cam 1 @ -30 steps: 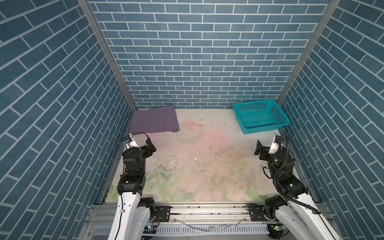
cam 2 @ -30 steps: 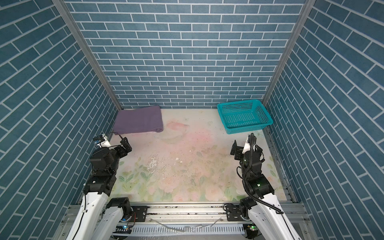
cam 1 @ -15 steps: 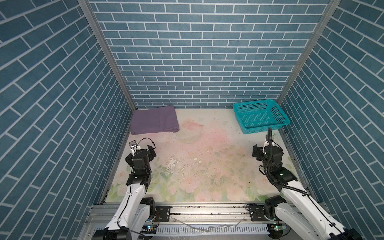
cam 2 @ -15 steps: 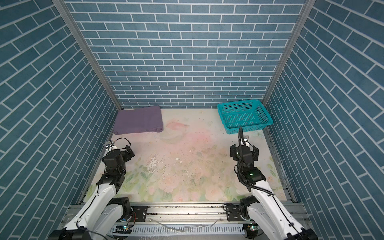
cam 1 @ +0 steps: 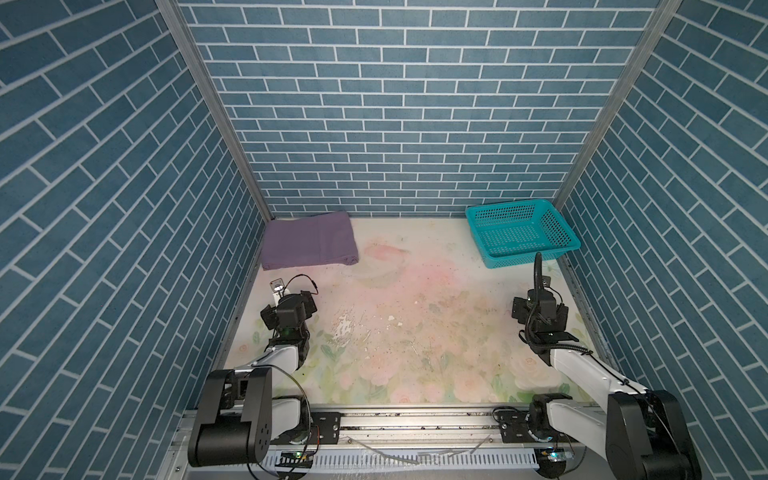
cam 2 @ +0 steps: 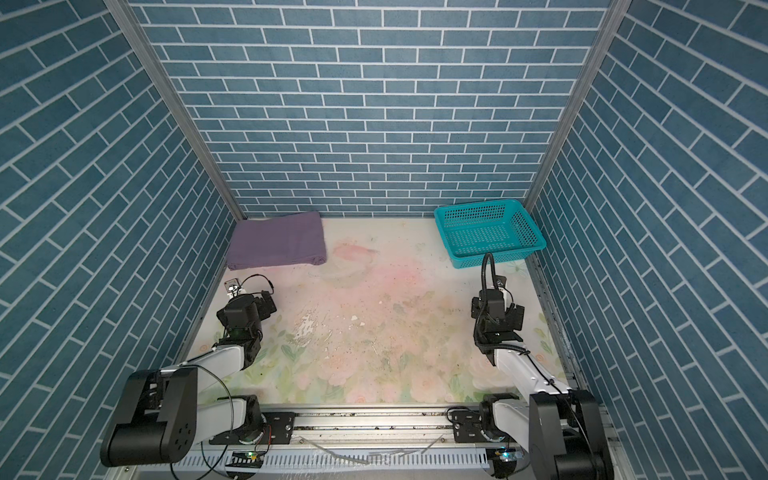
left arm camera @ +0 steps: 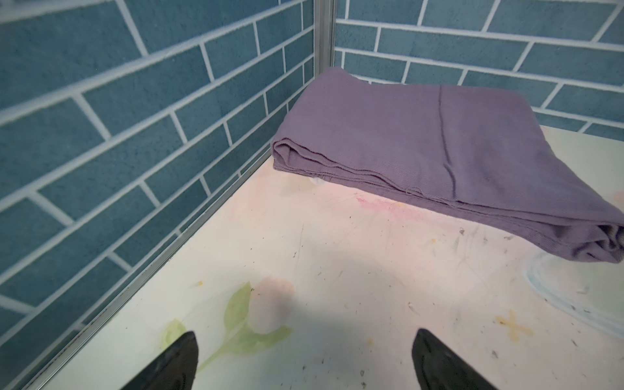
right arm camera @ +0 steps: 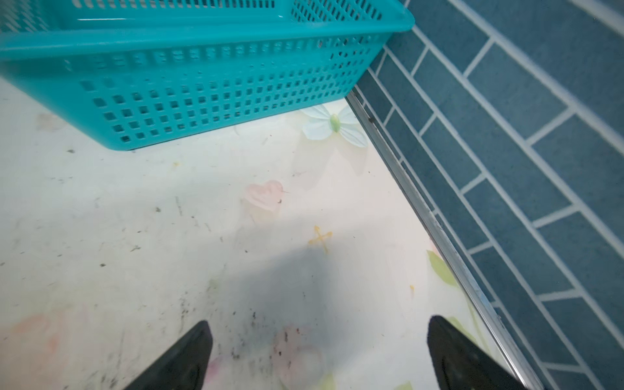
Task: Fold and stack the trousers
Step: Reset both arms
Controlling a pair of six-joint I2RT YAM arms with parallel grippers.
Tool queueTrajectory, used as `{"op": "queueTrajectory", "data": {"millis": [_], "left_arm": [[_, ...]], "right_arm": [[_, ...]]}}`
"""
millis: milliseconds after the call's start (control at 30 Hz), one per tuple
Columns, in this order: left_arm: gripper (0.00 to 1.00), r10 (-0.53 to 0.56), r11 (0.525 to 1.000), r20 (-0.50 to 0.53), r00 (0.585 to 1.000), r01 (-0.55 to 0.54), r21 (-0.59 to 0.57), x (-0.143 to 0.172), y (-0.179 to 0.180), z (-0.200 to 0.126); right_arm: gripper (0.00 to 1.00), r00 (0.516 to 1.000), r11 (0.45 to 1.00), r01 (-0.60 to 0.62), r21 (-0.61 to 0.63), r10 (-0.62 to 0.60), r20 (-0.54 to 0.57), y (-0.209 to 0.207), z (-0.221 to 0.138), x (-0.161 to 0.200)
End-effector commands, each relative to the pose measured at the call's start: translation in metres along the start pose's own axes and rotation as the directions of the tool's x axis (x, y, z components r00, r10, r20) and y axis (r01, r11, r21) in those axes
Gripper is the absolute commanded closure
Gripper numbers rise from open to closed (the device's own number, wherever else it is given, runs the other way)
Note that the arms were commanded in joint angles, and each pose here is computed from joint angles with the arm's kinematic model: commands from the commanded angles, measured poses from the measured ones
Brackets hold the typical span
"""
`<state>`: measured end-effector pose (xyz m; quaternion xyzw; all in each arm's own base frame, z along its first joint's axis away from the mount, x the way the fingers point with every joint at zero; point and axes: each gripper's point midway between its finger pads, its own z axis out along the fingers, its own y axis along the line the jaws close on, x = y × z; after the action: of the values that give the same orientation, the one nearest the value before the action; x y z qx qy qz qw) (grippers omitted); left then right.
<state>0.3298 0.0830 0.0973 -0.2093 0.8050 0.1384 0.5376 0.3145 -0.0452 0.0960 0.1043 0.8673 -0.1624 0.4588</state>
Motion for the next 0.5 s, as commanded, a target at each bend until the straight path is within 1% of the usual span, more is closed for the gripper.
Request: {"op": "queueTrajectory", "data": {"millis": [0, 67, 167, 200, 300, 400, 433, 467], "left_arm": [[0.01, -0.011, 1.0, 0.086, 0.996, 0.01, 0.014, -0.028, -0.007, 0.004], [0.01, -0.013, 1.0, 0.104, 0.994, 0.011, 0.018, -0.027, -0.007, 0.004], [0.01, -0.042, 0.999, 0.171, 0.984, 0.042, 0.002, -0.023, 0.0, 0.003], [0.01, -0.039, 0.999, 0.17, 0.985, 0.035, 0.029, -0.021, -0.004, 0.002], [0.01, -0.029, 0.999, 0.157, 0.987, 0.024, 0.03, -0.022, -0.006, 0.005], [0.01, -0.015, 0.999, 0.145, 0.989, 0.009, 0.048, -0.022, -0.011, 0.006], [0.01, -0.007, 0.997, 0.153, 0.988, -0.005, 0.08, -0.023, -0.016, 0.006], [0.01, 0.013, 0.99, 0.164, 0.986, -0.036, 0.137, -0.022, -0.026, 0.003]], "right_arm": [[0.01, 0.996, 0.996, -0.078, -0.046, 0.08, 0.043, 0.003, 0.005, -0.01], [0.01, 0.995, 0.995, -0.093, -0.031, 0.094, 0.044, -0.002, 0.008, -0.011], [0.01, 0.993, 0.994, -0.11, -0.026, 0.111, 0.036, -0.006, 0.017, -0.014], [0.01, 0.993, 0.993, -0.109, -0.033, 0.11, 0.035, -0.005, 0.02, -0.015], [0.01, 0.993, 0.993, -0.107, -0.048, 0.109, 0.039, -0.001, 0.028, -0.021], [0.01, 0.989, 0.988, -0.114, -0.106, 0.122, 0.08, 0.009, 0.034, -0.031], [0.01, 0.982, 0.983, -0.131, -0.131, 0.146, 0.118, 0.012, 0.035, -0.038], [0.02, 0.973, 0.977, -0.151, -0.149, 0.173, 0.153, 0.013, 0.035, -0.043]]}}
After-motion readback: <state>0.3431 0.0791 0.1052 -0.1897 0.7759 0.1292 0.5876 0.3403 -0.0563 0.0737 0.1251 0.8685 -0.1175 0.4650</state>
